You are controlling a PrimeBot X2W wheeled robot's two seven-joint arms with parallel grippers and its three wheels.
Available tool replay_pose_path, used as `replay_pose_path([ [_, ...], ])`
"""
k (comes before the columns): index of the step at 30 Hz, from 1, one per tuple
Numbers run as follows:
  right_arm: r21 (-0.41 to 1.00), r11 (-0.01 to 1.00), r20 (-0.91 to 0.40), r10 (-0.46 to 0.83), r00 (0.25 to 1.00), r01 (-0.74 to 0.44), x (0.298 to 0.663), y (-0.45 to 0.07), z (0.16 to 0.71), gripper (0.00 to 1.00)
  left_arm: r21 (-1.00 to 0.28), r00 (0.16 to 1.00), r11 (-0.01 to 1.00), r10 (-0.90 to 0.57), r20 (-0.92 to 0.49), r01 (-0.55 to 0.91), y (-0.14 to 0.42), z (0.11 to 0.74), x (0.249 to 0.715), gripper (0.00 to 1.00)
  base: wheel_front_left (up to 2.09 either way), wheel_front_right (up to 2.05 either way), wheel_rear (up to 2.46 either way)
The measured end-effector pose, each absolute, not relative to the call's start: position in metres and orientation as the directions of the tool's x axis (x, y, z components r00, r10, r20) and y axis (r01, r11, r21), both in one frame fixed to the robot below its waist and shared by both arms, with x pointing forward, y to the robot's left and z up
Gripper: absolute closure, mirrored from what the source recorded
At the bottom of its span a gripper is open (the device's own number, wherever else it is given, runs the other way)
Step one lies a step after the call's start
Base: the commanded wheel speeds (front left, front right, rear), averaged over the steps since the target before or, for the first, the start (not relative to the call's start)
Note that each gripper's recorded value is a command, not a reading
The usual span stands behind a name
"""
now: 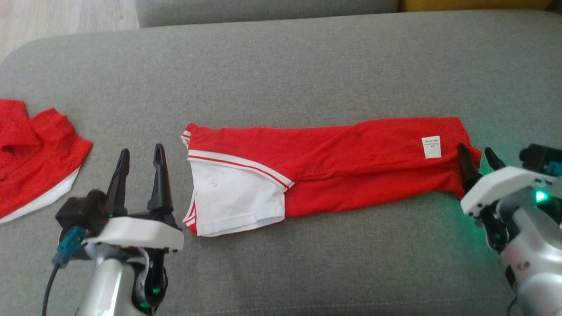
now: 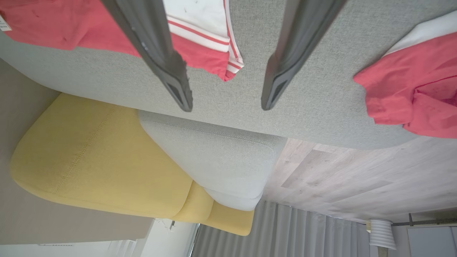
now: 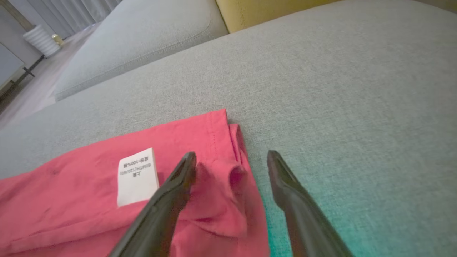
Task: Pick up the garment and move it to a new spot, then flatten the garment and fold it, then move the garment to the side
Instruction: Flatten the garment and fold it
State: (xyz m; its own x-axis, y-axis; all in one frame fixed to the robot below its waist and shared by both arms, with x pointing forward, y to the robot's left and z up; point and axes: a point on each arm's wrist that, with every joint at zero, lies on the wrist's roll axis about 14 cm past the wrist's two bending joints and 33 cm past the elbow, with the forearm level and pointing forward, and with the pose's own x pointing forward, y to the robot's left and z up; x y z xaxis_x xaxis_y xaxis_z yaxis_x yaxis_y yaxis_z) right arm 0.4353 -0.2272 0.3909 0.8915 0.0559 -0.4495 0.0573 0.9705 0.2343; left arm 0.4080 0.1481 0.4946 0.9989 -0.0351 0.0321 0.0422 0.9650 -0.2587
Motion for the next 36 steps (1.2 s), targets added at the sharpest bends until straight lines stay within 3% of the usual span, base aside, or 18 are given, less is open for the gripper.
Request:
replay_pose_path([
  [6, 0.226, 0.97, -0.553, 0.055, 0.831, 0.086, 0.437, -0.223, 0.37, 0.0, -0.257, 0.999, 0.965, -0.044, 0.02, 0.047, 0.145, 0.488, 0.414, 0.0, 0.0, 0.0, 0.0],
  [15, 0.233, 0.968, -0.606, 0.074, 0.792, 0.088, 0.44, -0.215, 0.362, 0.0, -0.253, 0.999, 0.967, -0.033, 0.024, 0.038, 0.151, 0.488, 0.419, 0.0, 0.0, 0.0, 0.0],
  [16, 0.235, 0.968, -0.612, 0.08, 0.787, 0.084, 0.44, -0.213, 0.362, 0.51, -0.251, 0.999, 0.967, -0.032, 0.023, 0.037, 0.151, 0.488, 0.419, 0.0, 0.0, 0.0, 0.0],
  [17, 0.238, 0.968, -0.616, 0.086, 0.783, 0.081, 0.44, -0.212, 0.362, 0.9, -0.252, 0.999, 0.967, -0.031, 0.02, 0.035, 0.151, 0.486, 0.419, 0.0, 0.0, 0.0, 0.0],
  [18, 0.24, 0.968, -0.618, 0.091, 0.781, 0.077, 0.44, -0.211, 0.362, 1.0, -0.253, 0.999, 0.967, -0.03, 0.018, 0.034, 0.151, 0.486, 0.419, 0.0, 0.0, 0.0, 0.0],
  [26, 0.187, 0.981, -0.601, 0.067, 0.797, 0.058, 0.442, -0.225, 0.369, 1.0, -0.249, 0.999, 0.968, -0.028, 0.023, 0.032, 0.154, 0.487, 0.42, 0.0, 0.0, 0.0, 0.0],
  [32, -0.021, 0.985, -0.56, -0.153, 0.814, 0.171, 0.43, -0.318, 0.387, 1.0, -0.251, 0.999, 0.967, -0.027, 0.036, 0.035, 0.154, 0.493, 0.417, 0.0, 0.0, 0.0, 0.0],
  [36, -0.141, 0.962, -0.437, -0.272, 0.857, 0.233, 0.442, -0.373, 0.435, 1.0, -0.262, 0.999, 0.965, -0.019, 0.048, 0.031, 0.156, 0.498, 0.415, 0.0, 0.0, 0.0, 0.0],
])
